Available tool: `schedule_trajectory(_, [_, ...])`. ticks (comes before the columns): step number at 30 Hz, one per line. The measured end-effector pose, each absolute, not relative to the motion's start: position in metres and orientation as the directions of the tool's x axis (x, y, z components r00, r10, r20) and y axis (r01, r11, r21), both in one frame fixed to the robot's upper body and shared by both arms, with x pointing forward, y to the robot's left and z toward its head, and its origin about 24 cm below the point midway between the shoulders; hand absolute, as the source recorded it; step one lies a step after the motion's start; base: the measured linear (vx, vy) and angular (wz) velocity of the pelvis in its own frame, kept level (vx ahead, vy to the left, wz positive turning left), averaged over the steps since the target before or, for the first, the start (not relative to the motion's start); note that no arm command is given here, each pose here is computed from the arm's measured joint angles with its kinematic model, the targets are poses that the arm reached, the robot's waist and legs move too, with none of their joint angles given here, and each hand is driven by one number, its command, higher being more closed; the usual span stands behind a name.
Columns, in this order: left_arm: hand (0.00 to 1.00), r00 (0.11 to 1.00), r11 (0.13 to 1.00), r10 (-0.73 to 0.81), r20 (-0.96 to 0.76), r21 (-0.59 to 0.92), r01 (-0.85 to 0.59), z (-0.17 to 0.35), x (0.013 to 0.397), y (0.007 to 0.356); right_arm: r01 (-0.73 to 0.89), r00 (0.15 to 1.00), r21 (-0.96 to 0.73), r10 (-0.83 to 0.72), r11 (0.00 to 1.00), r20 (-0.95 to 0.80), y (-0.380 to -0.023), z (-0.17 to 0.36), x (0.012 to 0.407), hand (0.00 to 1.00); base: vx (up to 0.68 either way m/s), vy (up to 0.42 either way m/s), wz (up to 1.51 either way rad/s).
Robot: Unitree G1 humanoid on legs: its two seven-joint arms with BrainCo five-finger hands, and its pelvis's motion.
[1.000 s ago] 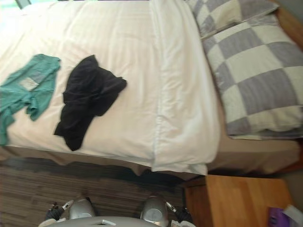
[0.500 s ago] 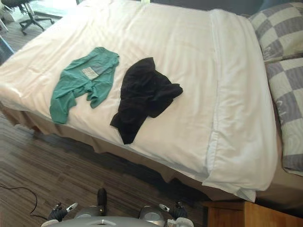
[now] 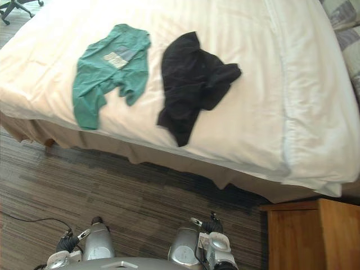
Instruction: Tidy the bed and pick cloth on bed and put in laundry
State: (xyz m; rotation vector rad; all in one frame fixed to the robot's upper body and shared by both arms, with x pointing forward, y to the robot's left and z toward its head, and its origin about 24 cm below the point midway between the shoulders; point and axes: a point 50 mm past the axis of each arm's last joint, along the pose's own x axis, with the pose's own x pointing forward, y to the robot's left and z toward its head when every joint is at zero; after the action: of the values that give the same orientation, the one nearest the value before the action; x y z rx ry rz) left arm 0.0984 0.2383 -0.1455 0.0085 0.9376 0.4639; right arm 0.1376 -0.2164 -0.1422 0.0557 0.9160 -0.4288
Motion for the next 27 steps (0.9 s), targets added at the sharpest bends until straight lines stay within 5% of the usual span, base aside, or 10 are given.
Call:
schedule_trajectory(4, [0.00, 0.502, 0.910, 0.400, -0.766, 0.268, -0.317, -0.144, 0.100, 0.246, 0.451, 0.458, -0.089, -0.316, 0.888, -0.831, -0.199, -0.154, 0.116, 0.00, 0.08, 0.506, -0.39])
schedule_trajectory(9, [0.00, 0.528, 0.940, 0.339, -0.779, 0.256, -0.224, -0.147, 0.106, 0.232, 0.326, 0.513, -0.074, -0.242, 0.942, -0.823, -0.184, -0.152, 0.126, 0.00, 0.04, 0.460, -0.48])
schedule_trajectory(27, [0.00, 0.475, 0.969, 0.233, -0.849, 0.159, -0.190, -0.158, 0.104, 0.199, 0.362, 0.453, -0.082, -0.252, 0.929, -0.855, -0.191, -0.156, 0.113, 0.00, -0.02, 0.029, -0.22])
